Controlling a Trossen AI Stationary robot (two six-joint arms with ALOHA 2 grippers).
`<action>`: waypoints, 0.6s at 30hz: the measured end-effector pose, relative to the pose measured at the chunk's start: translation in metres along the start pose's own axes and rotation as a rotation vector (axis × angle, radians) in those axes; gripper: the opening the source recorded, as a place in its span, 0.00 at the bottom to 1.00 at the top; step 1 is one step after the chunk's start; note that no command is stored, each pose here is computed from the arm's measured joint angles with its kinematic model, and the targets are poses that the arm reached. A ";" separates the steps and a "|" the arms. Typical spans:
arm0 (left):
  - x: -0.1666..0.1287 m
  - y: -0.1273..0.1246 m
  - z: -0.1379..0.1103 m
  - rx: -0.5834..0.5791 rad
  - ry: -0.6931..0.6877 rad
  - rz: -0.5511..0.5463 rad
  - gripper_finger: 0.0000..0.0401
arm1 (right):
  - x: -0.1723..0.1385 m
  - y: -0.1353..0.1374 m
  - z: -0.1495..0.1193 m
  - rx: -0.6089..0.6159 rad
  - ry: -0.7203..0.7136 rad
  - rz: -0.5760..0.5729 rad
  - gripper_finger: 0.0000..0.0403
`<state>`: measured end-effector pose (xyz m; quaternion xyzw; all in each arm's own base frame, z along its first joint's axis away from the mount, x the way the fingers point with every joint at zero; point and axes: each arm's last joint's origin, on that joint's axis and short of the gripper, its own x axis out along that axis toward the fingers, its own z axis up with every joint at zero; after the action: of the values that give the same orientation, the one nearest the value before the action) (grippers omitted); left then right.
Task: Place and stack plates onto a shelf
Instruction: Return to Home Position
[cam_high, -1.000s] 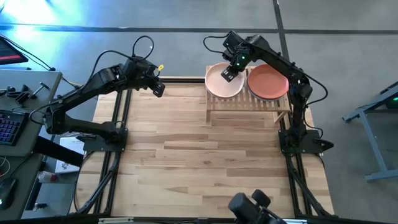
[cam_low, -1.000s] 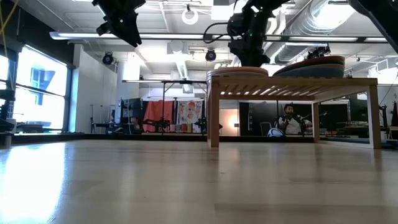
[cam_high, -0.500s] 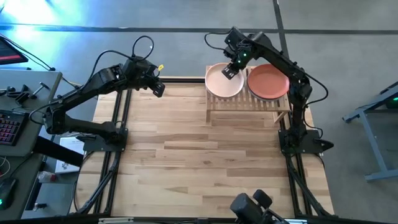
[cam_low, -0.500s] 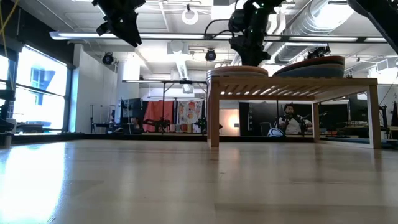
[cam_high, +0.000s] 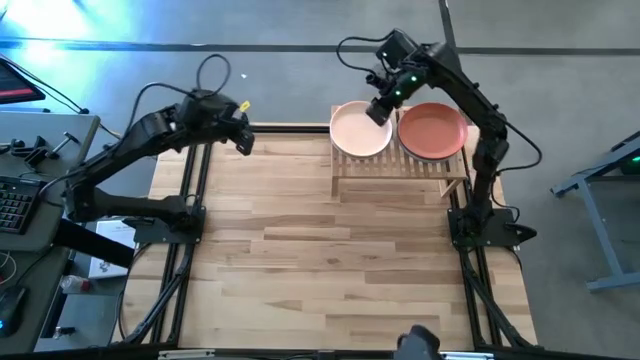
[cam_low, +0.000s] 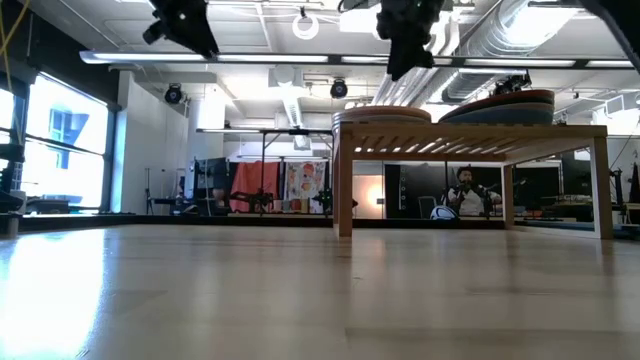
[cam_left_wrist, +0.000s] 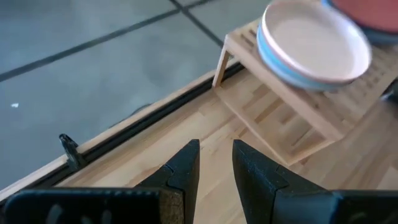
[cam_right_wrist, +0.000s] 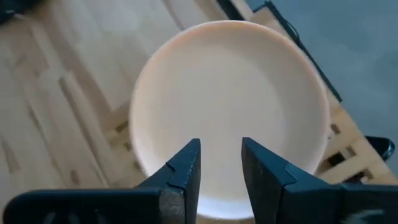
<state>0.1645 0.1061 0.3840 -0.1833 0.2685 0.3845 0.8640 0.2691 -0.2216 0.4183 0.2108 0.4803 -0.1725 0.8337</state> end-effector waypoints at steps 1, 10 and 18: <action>-0.006 0.001 0.000 -0.006 -0.018 -0.001 0.21 | -0.003 0.004 -0.003 -0.012 -0.011 0.006 0.23; -0.053 0.016 -0.028 -0.064 -0.192 0.061 0.21 | -0.026 0.032 -0.024 -0.148 -0.296 0.126 0.23; -0.059 0.025 -0.079 -0.105 -0.379 -0.092 0.21 | -0.034 0.037 -0.056 -0.148 -0.496 0.189 0.23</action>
<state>0.0869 0.0475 0.3545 -0.1646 0.0721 0.3859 0.9048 0.2298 -0.1583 0.4297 0.1446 0.2510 -0.1046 0.9514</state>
